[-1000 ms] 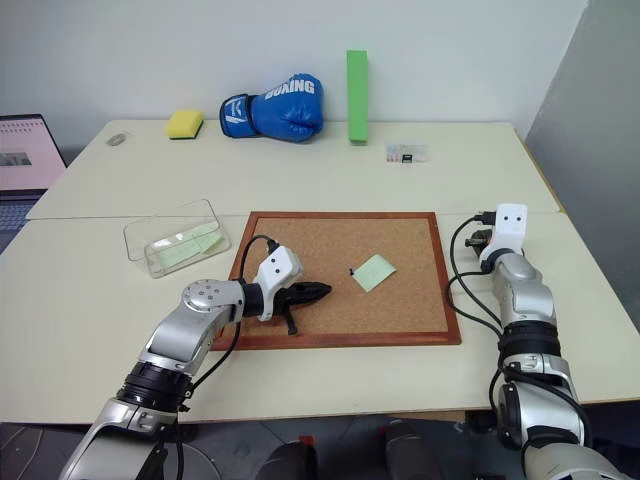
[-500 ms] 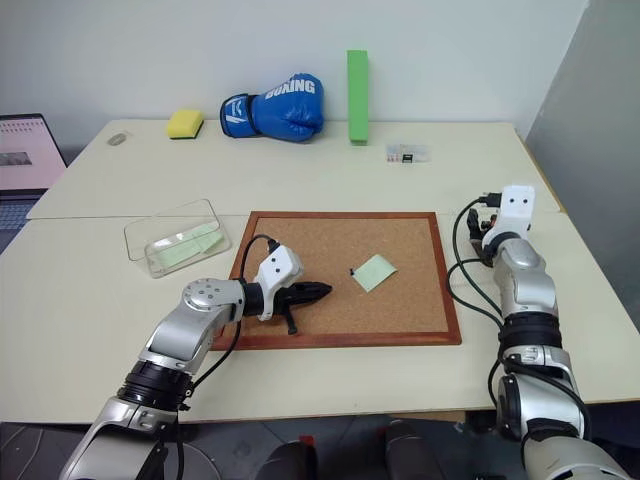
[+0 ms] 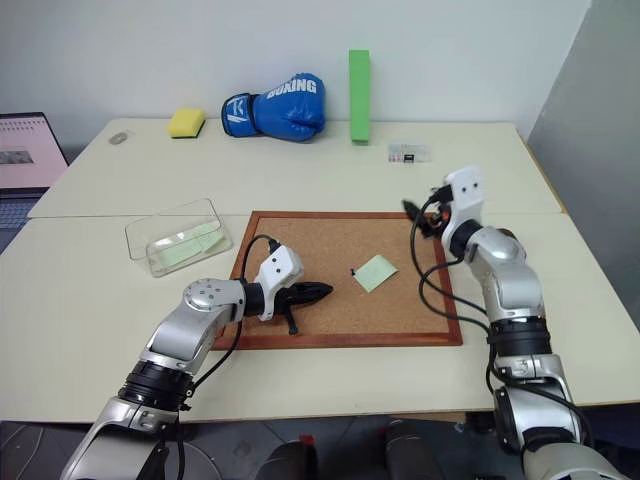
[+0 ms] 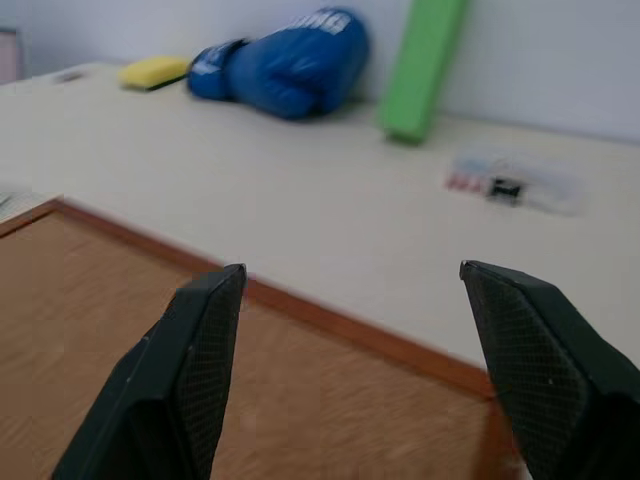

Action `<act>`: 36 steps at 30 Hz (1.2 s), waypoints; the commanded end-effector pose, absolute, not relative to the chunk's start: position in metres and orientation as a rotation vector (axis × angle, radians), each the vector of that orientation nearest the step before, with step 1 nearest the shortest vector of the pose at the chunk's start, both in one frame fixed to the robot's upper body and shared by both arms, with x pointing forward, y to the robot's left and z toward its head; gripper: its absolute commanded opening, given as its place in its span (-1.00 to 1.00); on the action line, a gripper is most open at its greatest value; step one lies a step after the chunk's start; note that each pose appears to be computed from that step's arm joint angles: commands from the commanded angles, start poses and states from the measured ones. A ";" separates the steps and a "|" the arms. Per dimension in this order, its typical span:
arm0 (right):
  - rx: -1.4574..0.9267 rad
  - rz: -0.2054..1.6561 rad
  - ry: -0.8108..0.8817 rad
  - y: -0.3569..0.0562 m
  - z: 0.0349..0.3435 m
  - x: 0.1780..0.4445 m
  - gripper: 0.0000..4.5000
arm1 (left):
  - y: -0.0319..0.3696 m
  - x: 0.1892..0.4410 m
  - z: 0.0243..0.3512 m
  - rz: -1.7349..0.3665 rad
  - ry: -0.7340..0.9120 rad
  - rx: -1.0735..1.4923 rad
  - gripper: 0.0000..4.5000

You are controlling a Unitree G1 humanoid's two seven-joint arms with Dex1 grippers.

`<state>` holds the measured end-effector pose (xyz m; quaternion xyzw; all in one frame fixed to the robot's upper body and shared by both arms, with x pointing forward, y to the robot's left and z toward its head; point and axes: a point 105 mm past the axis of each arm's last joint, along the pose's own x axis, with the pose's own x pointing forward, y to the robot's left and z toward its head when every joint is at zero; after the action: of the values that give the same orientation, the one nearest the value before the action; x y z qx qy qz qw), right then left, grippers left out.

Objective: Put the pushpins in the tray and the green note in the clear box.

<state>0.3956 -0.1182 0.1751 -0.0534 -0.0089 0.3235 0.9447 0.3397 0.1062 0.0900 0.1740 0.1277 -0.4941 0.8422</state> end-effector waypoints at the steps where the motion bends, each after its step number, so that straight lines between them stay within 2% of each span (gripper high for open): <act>1: -0.148 0.922 -0.025 -0.078 0.176 0.360 0.62 | 0.109 0.332 0.078 -1.070 0.325 0.373 -1.00; 7: -0.181 1.036 0.030 -0.056 0.154 0.340 0.62 | 0.112 0.332 0.078 -1.065 0.331 0.373 -1.00; 11: -0.228 1.021 0.060 -0.048 0.137 0.344 0.62 | 0.114 0.332 0.078 -1.060 0.337 0.368 -1.00; 23: -0.268 1.001 0.129 -0.026 0.113 0.364 0.62 | 0.121 0.335 0.079 -1.028 0.341 0.364 -1.00; 36: -0.212 0.962 0.143 -0.030 0.111 0.375 -0.50 | 0.118 0.337 0.081 -1.024 0.325 0.367 -1.00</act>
<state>0.3717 -0.0323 0.0948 -0.1162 0.0971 0.4595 0.8752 0.3379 0.1140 0.0895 0.1738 0.1349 -0.4920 0.8423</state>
